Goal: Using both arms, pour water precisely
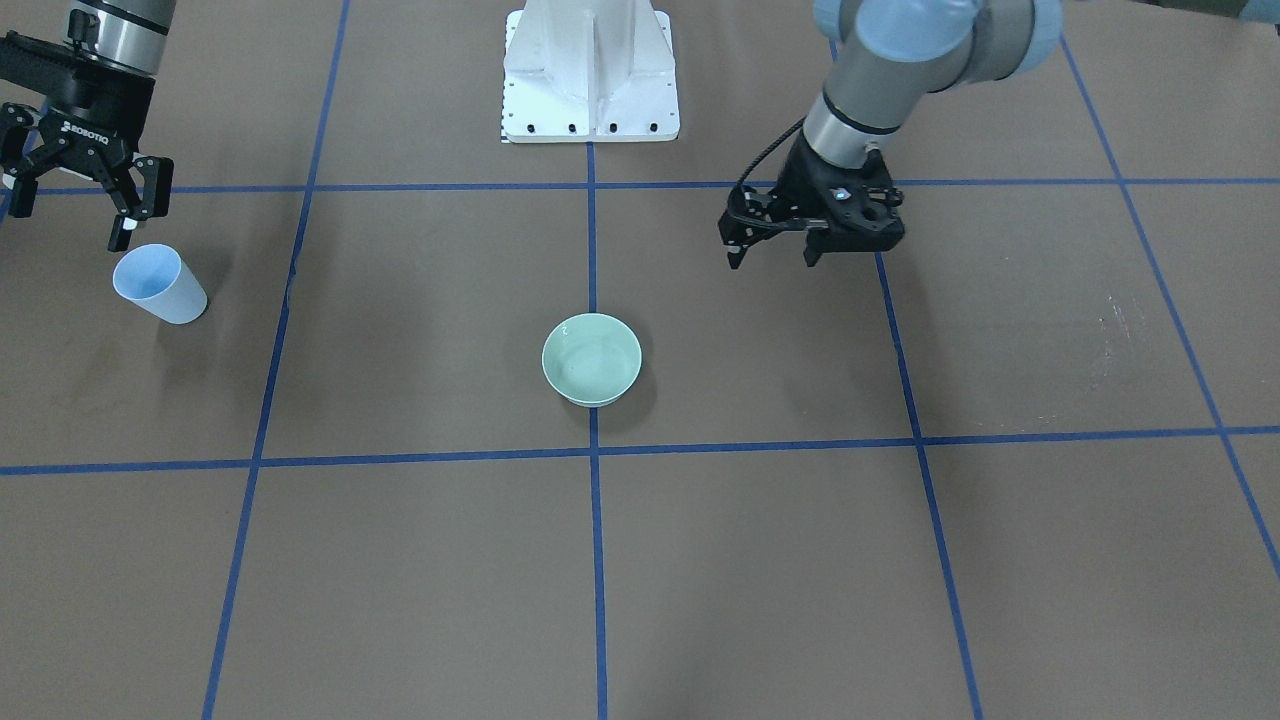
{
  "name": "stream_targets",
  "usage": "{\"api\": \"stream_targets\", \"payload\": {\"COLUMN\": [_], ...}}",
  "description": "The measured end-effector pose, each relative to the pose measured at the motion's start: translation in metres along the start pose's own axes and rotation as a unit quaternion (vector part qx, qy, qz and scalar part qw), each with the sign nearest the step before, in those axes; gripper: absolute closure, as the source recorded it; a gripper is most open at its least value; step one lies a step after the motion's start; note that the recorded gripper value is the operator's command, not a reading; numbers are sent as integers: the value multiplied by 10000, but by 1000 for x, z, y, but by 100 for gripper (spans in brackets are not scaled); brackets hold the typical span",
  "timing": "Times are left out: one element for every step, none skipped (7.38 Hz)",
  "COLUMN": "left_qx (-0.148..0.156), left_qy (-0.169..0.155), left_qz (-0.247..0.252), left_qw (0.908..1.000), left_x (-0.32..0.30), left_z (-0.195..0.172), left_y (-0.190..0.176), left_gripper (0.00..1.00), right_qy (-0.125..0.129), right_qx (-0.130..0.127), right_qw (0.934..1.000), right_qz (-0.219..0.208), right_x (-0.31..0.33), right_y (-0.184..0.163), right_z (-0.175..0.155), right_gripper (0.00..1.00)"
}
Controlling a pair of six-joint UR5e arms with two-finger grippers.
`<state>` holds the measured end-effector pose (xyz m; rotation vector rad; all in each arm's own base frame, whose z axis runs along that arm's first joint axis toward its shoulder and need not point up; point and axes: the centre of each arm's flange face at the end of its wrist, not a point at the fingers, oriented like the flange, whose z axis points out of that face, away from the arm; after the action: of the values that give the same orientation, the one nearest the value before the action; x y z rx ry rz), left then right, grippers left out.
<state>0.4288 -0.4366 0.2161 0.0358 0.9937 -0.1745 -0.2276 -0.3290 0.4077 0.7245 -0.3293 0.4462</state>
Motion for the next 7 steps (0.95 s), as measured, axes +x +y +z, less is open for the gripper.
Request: {"api": "stream_targets", "payload": {"left_qx": [-32, -61, -75, -73, -73, -86, -111], "left_qy": [39, 13, 1, 40, 62, 33, -8], "left_qz": [-105, -174, -198, -193, -181, -172, -161], "left_qw": [9999, 9998, 9998, 9998, 9998, 9998, 9998], "left_x": [39, 70, 89, 95, 93, 91, 89], "left_z": [14, 32, 53, 76, 93, 106, 116], "left_y": [-1, -7, -17, -26, -32, -36, -37], "left_gripper": [0, 0, 0, 0, 1, 8, 19], "right_qy": [-94, -272, -547, -853, -1140, -1435, -1733], "right_qx": [-367, -830, -1354, -1814, -2185, -2515, -2802], "right_qw": [9990, 9950, 9870, 9761, 9638, 9507, 9385], "right_qz": [-233, -484, -674, -838, -1017, -1105, -1036], "right_x": [5, 17, 34, 55, 78, 99, 114], "right_y": [-40, -77, -110, -136, -150, -160, -167], "right_z": [5, 18, 39, 62, 85, 108, 127], "right_gripper": [0, 1, 1, 0, 0, 0, 1]}}
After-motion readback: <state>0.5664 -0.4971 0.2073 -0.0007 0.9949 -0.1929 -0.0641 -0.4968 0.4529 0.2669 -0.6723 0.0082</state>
